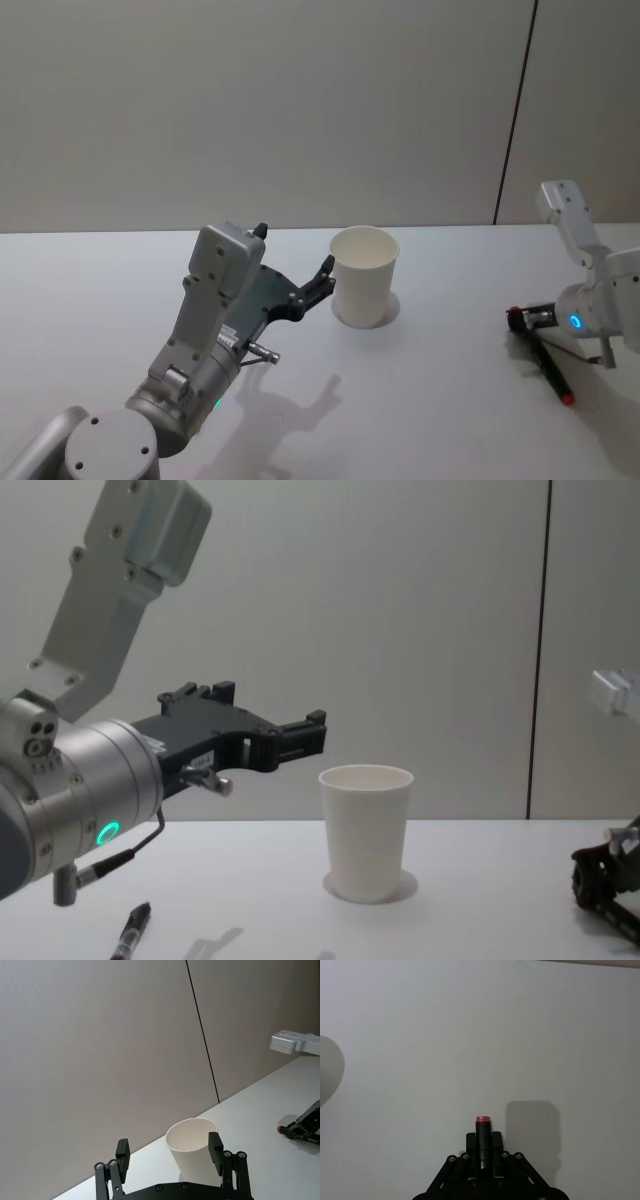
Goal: Place the pen into the pen holder.
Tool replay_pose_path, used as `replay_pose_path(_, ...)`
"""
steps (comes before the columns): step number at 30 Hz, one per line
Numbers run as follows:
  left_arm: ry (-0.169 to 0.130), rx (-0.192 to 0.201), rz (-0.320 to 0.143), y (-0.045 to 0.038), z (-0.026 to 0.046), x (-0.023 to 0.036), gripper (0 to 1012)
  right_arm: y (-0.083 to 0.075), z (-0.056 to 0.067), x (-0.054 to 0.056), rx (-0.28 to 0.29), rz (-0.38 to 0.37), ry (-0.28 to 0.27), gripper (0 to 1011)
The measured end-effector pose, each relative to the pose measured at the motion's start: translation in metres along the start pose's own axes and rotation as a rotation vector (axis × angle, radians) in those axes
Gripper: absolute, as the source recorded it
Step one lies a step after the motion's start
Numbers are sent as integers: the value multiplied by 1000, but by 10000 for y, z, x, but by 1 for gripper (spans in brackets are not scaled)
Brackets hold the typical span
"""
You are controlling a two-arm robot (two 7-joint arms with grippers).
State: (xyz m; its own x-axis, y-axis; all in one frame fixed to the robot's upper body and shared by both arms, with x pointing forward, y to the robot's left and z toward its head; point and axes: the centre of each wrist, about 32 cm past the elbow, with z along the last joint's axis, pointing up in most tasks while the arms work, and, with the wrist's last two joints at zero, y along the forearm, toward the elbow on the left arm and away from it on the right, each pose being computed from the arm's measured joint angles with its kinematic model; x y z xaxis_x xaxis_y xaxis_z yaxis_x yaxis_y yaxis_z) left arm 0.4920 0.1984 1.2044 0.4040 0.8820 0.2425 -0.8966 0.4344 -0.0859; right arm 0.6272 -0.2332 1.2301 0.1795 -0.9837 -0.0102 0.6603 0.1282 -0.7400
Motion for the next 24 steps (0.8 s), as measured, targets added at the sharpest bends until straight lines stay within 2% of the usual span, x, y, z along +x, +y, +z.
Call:
replay_pose_path(12,0,0,0,0,0,0,1000,-19,-20,20,13,-5,6,165)
replay_pose_path(18,0,0,0,0,0,0,1000,-55,-22,30,48,-8,8,165)
replay_pose_path(24,0,0,0,0,0,0,1000,-122,-21,45,110,-10,7,165)
